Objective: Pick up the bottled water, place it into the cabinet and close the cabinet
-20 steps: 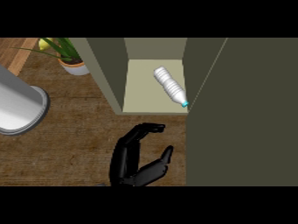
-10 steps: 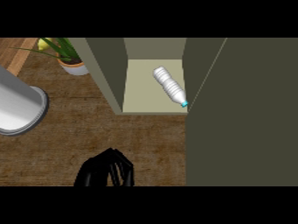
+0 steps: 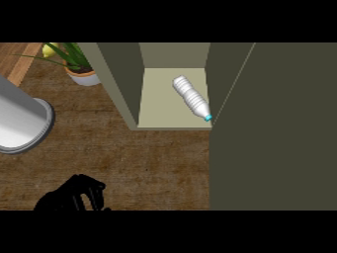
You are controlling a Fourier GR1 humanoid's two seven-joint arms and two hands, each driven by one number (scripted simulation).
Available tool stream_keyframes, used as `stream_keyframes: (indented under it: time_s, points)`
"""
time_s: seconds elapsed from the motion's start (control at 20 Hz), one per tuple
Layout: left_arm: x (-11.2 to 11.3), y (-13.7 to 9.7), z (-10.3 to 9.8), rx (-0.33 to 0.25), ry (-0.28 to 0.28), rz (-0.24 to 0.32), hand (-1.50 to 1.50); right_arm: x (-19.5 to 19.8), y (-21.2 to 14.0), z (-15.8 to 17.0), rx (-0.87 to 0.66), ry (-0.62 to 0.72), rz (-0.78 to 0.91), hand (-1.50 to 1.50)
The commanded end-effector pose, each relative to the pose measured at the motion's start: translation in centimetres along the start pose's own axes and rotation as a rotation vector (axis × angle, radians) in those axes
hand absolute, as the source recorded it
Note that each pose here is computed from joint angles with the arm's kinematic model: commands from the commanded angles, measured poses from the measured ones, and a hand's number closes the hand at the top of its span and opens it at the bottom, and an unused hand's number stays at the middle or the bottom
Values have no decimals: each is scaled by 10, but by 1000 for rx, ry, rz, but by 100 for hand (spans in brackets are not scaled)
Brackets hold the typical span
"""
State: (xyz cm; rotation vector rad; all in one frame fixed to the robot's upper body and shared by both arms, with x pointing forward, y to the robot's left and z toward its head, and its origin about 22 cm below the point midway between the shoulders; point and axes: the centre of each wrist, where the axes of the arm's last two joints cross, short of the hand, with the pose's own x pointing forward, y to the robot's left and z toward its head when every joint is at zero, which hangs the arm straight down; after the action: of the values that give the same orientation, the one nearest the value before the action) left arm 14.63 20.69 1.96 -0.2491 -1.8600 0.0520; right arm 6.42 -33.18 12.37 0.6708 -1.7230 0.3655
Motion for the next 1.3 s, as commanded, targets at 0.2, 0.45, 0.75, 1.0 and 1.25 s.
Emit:
stream_keyframes:
  time_s: [0.2, 0.45, 0.75, 1.0, 1.25]
  points:
    - [33, 45, 0, 43, -56, -15, -150, 45, 50, -30, 205, 13, 194, 150]
    - [51, 61, 11, 49, -27, -26, -150, 42, 52, -40, 291, 9, 186, 150]
    - [62, 71, 17, 71, -24, -28, -150, 41, 56, -53, 389, 12, 172, 150]
    - [68, 80, 23, 59, -3, -19, -150, 38, 53, -69, 477, 18, 203, 150]
    - [73, 96, 27, 78, 5, -52, -150, 29, 52, -83, 508, 42, 190, 150]
